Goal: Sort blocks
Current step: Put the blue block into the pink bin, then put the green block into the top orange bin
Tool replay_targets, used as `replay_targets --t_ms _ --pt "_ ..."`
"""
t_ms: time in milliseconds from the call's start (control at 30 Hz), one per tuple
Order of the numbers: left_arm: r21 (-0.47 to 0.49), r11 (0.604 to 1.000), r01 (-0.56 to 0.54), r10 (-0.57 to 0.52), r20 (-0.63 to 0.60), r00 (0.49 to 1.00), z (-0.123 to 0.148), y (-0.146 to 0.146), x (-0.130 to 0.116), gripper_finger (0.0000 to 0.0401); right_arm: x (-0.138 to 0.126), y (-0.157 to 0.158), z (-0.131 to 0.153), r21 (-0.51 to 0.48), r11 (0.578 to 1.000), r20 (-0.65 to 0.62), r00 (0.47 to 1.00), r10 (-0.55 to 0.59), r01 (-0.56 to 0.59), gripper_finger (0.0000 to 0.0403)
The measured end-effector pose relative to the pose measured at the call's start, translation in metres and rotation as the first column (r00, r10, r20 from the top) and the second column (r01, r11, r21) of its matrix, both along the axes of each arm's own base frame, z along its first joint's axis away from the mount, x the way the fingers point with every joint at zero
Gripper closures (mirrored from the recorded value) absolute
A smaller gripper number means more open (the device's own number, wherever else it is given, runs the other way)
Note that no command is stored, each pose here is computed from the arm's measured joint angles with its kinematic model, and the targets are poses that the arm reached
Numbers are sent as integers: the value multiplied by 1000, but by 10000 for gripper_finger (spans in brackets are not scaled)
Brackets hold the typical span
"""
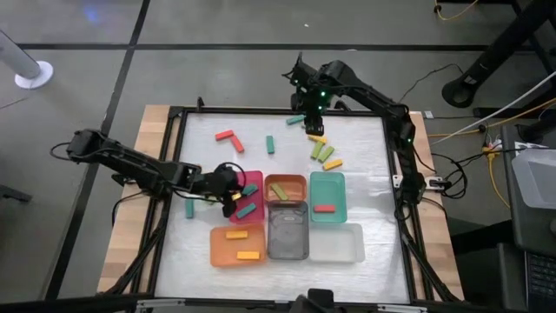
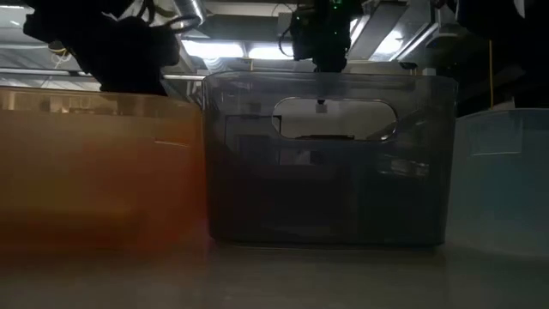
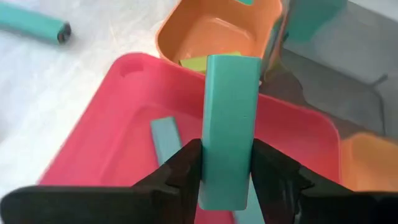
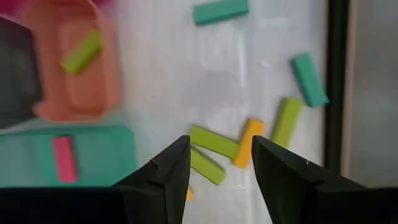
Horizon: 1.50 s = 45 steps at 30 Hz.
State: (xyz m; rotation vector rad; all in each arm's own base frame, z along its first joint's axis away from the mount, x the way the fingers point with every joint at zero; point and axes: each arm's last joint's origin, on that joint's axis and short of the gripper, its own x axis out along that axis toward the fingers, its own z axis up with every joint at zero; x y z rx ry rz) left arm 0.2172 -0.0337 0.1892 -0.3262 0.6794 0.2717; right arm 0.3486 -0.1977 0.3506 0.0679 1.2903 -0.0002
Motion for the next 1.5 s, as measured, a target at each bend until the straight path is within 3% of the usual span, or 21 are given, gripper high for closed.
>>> replay_targets --t_ms 100,200,333,433,567,733,1200,1500 --pt "-41 998 -40 41 3 999 -1 1 1 263 -11 -14 0 58 998 32 999 -18 16 233" --pt "-62 996 -57 57 11 998 -1 1 2 248 -28 -26 -9 89 994 -14 998 -68 69 233" --pt "-68 996 -60 61 17 998 -1 0 2 235 -52 -43 -38 148 982 -113 989 -97 114 233" --pt "-69 996 -60 62 19 998 0 0 2 233 -58 -60 -65 143 978 -108 985 -135 150 233" --pt "-78 995 -67 69 22 997 0 0 2 233 -47 -77 -97 33 986 27 986 -162 161 233" --pt "-125 986 -106 110 26 994 0 0 2 233 -28 -88 -114 -147 966 179 966 -187 215 233" --pt "-180 972 -151 158 28 987 0 0 2 232 -14 -90 -171 -32 957 47 957 -287 289 233" --pt "-219 959 -181 192 29 981 0 0 2 232 -13 -95 -195 -101 945 -38 948 -316 311 233"
